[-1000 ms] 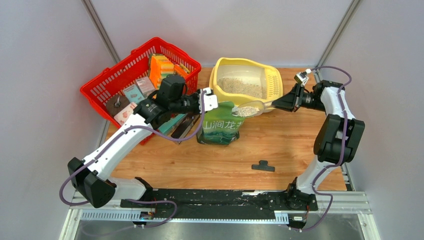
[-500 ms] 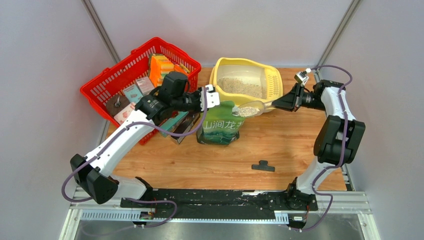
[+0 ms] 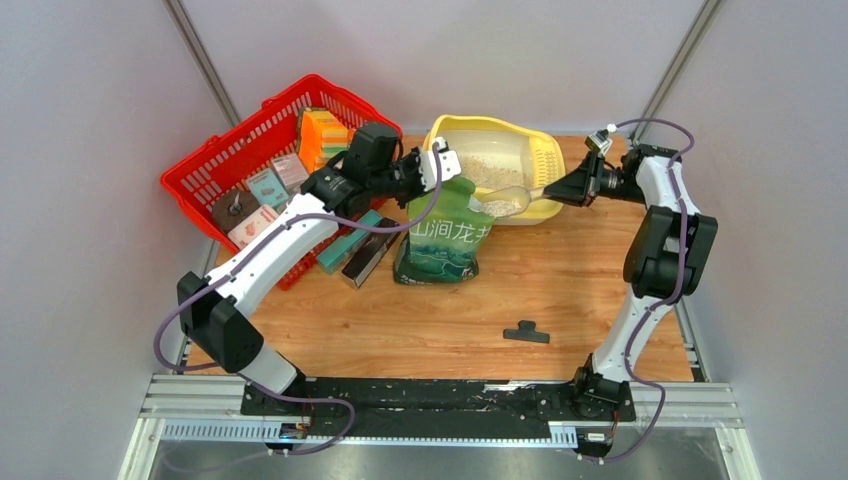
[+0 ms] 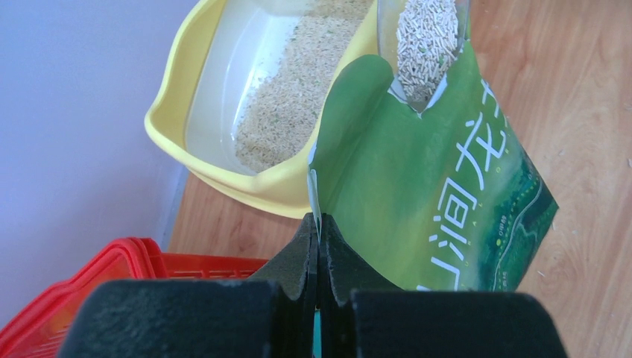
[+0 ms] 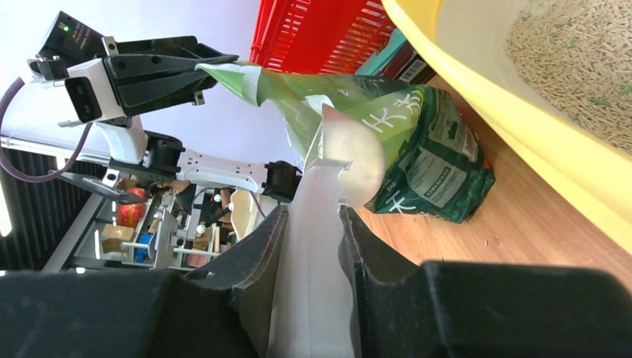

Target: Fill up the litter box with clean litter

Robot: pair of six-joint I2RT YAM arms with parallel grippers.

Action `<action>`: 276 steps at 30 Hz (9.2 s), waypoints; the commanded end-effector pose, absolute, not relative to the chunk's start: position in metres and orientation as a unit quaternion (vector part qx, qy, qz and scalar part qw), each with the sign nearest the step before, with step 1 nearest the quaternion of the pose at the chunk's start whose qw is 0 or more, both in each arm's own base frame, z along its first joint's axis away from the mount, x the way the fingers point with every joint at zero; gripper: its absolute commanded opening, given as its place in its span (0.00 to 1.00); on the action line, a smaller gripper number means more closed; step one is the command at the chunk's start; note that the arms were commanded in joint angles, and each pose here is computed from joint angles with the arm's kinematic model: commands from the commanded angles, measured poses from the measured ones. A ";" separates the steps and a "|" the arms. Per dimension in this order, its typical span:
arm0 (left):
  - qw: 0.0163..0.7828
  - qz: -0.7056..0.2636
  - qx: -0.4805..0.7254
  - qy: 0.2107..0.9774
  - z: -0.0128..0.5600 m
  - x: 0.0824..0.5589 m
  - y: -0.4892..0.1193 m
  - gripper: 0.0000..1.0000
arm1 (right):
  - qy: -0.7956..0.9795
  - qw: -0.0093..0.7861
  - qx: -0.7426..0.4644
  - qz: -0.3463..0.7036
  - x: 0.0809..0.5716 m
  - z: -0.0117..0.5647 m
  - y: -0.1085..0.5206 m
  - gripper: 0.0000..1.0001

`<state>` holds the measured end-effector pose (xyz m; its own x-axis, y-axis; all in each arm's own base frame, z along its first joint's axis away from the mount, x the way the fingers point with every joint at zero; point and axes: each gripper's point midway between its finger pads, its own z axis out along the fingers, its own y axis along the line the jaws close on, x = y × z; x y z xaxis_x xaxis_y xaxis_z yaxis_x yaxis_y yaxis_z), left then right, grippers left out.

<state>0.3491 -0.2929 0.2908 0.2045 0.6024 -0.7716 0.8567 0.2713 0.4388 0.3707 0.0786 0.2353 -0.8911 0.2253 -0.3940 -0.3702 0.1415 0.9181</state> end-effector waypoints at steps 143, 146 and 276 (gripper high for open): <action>0.642 -0.311 0.350 0.607 0.389 0.271 -0.268 0.00 | 0.926 0.322 -0.103 0.165 0.338 0.274 0.182 0.00; 0.636 -0.321 0.355 0.605 0.382 0.270 -0.272 0.00 | 0.930 0.321 -0.101 0.147 0.343 0.260 0.188 0.00; 0.620 -0.150 0.505 0.581 0.355 0.317 -0.266 0.00 | 0.701 0.142 0.010 0.699 0.372 0.301 0.094 0.00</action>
<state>0.3065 -0.2662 0.2974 0.1806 0.4802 -0.8583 0.8378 0.3820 0.3900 0.3682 0.0969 0.2741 -0.9560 0.2569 -0.1418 -0.1148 0.1175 0.9864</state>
